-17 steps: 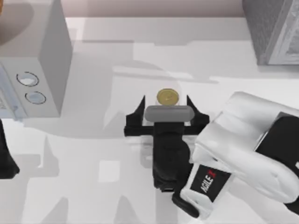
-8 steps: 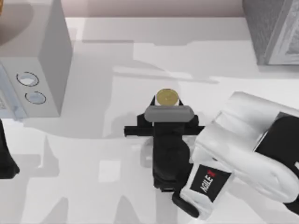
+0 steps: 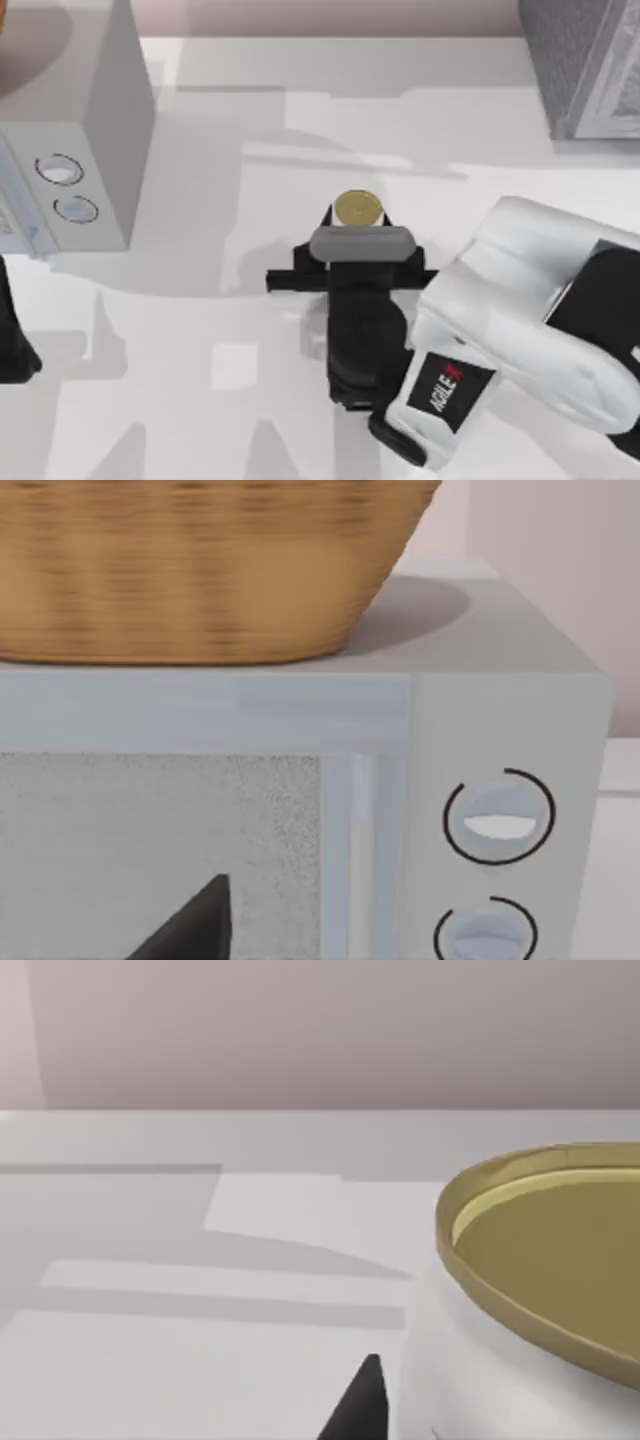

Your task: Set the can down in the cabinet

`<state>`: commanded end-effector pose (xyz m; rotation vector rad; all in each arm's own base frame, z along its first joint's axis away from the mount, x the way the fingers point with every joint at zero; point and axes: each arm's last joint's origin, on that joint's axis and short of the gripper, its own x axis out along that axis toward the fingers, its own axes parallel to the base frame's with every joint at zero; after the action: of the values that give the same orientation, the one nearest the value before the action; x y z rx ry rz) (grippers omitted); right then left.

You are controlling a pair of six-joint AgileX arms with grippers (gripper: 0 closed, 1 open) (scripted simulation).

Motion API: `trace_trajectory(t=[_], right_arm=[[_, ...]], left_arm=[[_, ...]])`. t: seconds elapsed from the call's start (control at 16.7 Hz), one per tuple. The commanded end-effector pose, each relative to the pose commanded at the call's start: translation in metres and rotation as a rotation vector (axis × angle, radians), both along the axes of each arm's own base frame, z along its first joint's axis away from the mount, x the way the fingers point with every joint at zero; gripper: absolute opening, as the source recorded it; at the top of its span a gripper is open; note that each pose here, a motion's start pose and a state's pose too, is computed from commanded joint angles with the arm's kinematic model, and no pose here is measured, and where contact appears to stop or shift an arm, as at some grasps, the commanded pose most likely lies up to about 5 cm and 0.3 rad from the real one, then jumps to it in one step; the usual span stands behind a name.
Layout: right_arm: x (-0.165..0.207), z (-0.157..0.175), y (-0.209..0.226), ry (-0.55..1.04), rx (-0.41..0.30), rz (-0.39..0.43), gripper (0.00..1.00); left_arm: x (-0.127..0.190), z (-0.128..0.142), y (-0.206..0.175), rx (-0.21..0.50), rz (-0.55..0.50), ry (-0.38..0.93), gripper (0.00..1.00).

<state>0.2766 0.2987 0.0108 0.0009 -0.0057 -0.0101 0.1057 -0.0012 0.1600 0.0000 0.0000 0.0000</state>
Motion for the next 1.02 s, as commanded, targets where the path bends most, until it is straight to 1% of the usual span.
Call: trace_trajectory(t=[0.3, 0.48, 0.6, 0.84, 1.02], right_arm=[[-0.001, 0.001, 0.001, 0.000, 0.000, 0.002, 0.00], [0.001, 0.017, 0.001, 0.012, -0.021, 0.001, 0.00], [0.004, 0.039, 0.004, 0.015, -0.025, 0.002, 0.00], [0.006, 0.106, 0.006, -0.010, 0.014, 0.001, 0.00], [0.003, 0.138, 0.002, -0.003, 0.006, -0.003, 0.00]], left_arm=[[0.000, 0.000, 0.000, 0.000, 0.000, 0.000, 1.00], [0.000, 0.000, 0.000, 0.000, 0.000, 0.000, 1.00], [0.000, 0.000, 0.000, 0.000, 0.000, 0.000, 1.00], [0.000, 0.000, 0.000, 0.000, 0.000, 0.000, 1.00], [0.000, 0.000, 0.000, 0.000, 0.000, 0.000, 1.00]])
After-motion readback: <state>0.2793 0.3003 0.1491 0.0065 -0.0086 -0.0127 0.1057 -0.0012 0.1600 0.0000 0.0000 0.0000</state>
